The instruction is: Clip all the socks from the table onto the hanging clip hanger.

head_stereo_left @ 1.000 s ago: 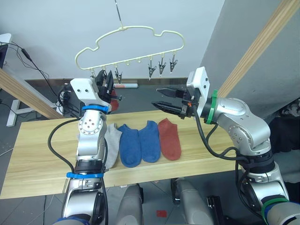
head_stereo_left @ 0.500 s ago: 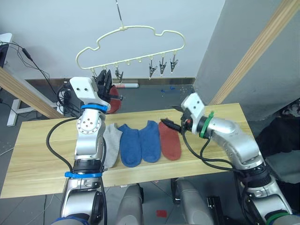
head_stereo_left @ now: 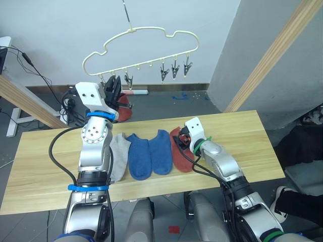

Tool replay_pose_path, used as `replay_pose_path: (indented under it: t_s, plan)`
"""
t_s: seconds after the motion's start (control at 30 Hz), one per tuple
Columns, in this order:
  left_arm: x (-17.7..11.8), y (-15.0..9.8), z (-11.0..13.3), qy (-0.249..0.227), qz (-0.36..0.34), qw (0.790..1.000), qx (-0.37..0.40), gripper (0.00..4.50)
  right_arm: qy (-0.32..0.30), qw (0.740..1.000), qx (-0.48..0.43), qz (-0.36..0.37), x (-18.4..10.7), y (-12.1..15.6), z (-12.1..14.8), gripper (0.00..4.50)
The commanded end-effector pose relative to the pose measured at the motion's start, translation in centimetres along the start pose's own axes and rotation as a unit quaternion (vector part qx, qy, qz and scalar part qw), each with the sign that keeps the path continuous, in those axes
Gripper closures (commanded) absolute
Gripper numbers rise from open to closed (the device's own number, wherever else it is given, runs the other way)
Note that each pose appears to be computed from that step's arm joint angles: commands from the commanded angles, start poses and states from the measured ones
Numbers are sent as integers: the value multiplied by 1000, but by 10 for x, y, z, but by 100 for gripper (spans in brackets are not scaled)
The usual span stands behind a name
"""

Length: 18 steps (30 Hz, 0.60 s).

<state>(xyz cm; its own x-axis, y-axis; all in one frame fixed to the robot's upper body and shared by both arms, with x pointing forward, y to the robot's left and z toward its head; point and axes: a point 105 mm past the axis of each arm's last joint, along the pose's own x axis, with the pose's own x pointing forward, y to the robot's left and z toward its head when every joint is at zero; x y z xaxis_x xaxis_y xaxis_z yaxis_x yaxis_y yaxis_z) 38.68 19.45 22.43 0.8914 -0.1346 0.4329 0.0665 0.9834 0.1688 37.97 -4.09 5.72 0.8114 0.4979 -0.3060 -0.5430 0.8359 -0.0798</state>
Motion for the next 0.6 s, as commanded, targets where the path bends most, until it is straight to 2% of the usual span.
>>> replay_pose_path:
  t_s: [0.03,0.23,0.37,0.6]
  plan:
    - [-3,9,8,-10,7,1000,2,441,-12,1000,-16,2,3,3,3,221]
    - [-3,11,7,3,-10,1000,-16,441,-26,999,-32,9,4,7,9,439]
    - [-2,14,12,15,-41,998,-52,441,-59,996,-63,32,-2,13,28,450]
    - [-2,23,23,56,-97,982,-154,441,-145,964,-145,166,-26,59,96,450]
